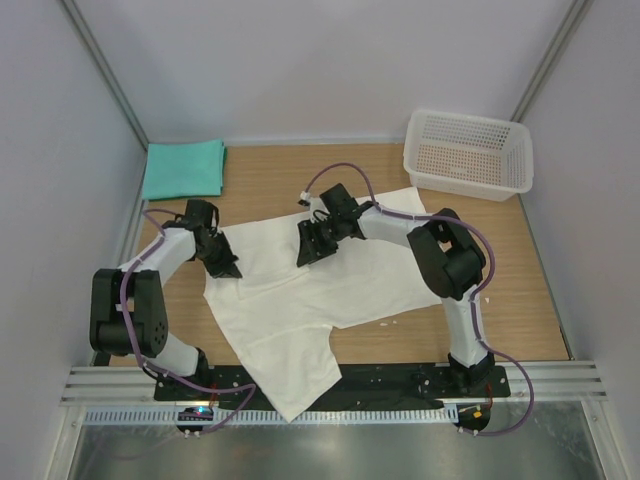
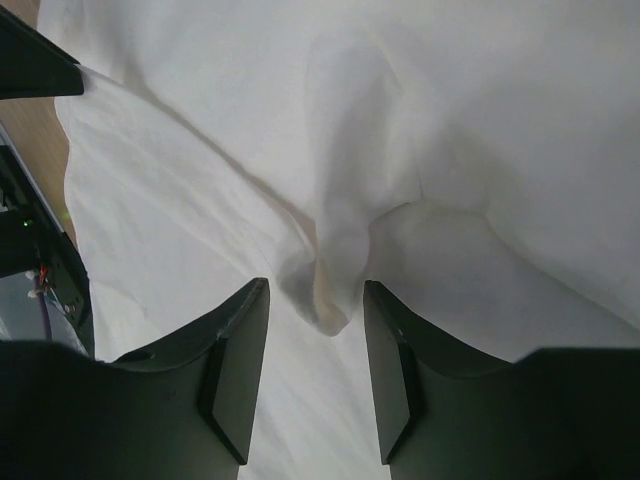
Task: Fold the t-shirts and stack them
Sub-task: Fold the tshirt
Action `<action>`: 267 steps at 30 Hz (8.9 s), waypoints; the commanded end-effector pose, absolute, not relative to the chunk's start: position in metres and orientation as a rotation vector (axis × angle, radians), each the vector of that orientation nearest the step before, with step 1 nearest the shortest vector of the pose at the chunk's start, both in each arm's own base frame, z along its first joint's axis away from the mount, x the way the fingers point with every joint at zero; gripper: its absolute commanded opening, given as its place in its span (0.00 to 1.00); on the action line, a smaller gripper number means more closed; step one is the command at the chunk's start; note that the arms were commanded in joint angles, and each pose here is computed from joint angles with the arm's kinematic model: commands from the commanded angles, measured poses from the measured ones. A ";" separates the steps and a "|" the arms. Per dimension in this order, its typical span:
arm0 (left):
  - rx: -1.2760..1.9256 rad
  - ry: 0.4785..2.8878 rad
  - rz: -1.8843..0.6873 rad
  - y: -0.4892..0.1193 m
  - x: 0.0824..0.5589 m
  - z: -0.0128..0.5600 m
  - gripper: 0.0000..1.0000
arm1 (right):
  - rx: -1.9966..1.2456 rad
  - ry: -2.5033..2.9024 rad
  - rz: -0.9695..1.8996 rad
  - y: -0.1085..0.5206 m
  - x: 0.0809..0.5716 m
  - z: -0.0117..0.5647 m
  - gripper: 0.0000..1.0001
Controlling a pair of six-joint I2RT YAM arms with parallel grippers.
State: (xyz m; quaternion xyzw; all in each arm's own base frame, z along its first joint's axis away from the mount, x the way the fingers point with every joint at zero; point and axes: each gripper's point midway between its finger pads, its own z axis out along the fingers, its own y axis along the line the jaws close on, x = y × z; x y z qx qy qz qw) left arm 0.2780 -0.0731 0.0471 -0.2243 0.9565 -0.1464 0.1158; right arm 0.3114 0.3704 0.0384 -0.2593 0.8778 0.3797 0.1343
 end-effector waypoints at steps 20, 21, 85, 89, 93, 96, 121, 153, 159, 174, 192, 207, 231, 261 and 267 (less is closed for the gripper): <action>-0.639 2.815 -0.511 -0.086 0.277 0.041 0.00 | -0.810 2.381 1.074 0.376 0.312 0.090 0.46; -0.637 2.810 -0.510 -0.086 0.278 0.041 0.00 | -0.812 2.391 1.094 0.378 0.310 0.087 0.45; -0.668 2.594 -0.367 -0.057 0.339 0.112 0.00 | -0.698 2.303 1.082 0.414 0.377 0.106 0.01; -0.677 2.605 -0.339 -0.051 0.357 0.107 0.00 | -0.693 2.322 1.084 0.418 0.391 0.096 0.01; -0.699 2.601 -0.282 -0.039 0.368 0.101 0.00 | -0.683 2.321 1.095 0.422 0.402 0.089 0.01; -0.693 2.603 -0.269 -0.036 0.374 0.100 0.00 | -0.676 2.324 1.098 0.423 0.406 0.086 0.01; -0.751 2.680 -0.225 -0.014 0.411 0.062 0.00 | -0.578 2.312 1.070 0.430 0.447 0.072 0.02; -0.823 2.690 -0.458 -0.048 0.286 0.066 0.46 | -0.735 2.350 0.969 0.386 0.360 0.099 0.43; -0.858 2.715 -0.435 -0.046 0.288 0.053 0.47 | -0.740 2.368 0.962 0.400 0.353 0.083 0.44; -0.891 2.732 -0.403 -0.043 0.295 0.036 0.47 | -0.764 2.424 0.845 0.386 0.354 0.064 0.43; -0.887 2.717 -0.405 -0.042 0.308 0.034 0.12 | -0.795 2.448 0.850 0.385 0.350 0.048 0.41; -0.882 2.716 -0.397 -0.040 0.312 0.034 0.00 | -0.805 2.447 0.853 0.391 0.357 0.044 0.32; -0.911 2.765 -0.320 -0.025 0.288 0.024 0.00 | -0.892 2.467 0.778 0.359 0.353 0.039 0.01; -0.858 2.609 -0.536 -0.044 0.314 0.084 0.36 | -0.687 2.400 0.926 0.381 0.369 0.104 0.26; -0.865 2.635 -0.546 -0.044 0.333 0.062 0.33 | -0.643 2.431 0.906 0.402 0.389 0.091 0.29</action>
